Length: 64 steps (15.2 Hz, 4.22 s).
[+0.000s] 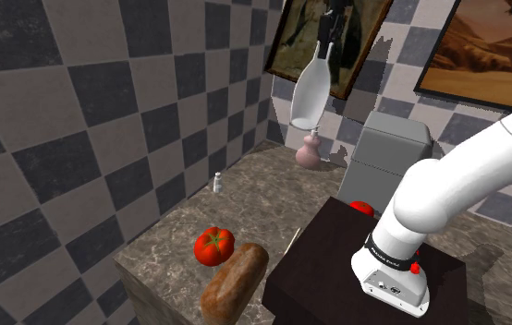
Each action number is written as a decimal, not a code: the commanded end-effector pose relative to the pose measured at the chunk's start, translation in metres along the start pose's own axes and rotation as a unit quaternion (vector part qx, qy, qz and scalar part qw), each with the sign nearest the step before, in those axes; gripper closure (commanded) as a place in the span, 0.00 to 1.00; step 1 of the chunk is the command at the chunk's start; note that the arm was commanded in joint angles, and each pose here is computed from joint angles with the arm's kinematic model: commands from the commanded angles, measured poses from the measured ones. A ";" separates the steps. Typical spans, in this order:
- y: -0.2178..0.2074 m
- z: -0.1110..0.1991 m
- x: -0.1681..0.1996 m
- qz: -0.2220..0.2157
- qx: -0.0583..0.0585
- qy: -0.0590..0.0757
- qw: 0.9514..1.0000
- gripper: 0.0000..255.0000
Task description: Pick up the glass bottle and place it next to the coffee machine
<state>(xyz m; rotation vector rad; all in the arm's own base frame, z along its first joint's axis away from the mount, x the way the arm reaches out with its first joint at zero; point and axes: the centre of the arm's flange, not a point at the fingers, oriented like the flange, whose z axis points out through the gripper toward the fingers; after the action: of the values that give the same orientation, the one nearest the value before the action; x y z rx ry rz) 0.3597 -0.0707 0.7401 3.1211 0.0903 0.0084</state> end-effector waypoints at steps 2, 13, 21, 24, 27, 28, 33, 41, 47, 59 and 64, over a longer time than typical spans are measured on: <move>0.017 0.000 -0.037 -0.001 0.000 0.000 1.000 1.00; 0.089 0.000 -0.163 -0.001 0.000 0.000 1.000 1.00; 0.141 0.001 -0.255 -0.001 0.000 0.000 1.000 1.00; 0.160 0.001 -0.289 -0.001 0.000 0.000 1.000 1.00; 0.180 0.001 -0.324 -0.001 0.000 0.000 1.000 1.00; 0.186 0.001 -0.335 -0.001 0.000 0.000 1.000 1.00; 0.219 0.001 -0.393 -0.001 0.000 0.000 1.000 1.00; 0.271 0.001 -0.485 -0.001 0.000 0.000 1.000 1.00; 0.292 0.017 -0.523 -0.001 0.000 0.000 1.000 1.00; 0.291 0.081 -0.523 -0.001 0.000 0.000 1.000 1.00; 0.290 0.107 -0.524 -0.001 0.000 0.000 1.000 1.00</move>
<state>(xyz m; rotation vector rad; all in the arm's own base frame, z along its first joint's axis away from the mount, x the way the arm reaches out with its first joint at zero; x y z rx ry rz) -0.1455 -0.3926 0.6416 3.1222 0.0918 0.0090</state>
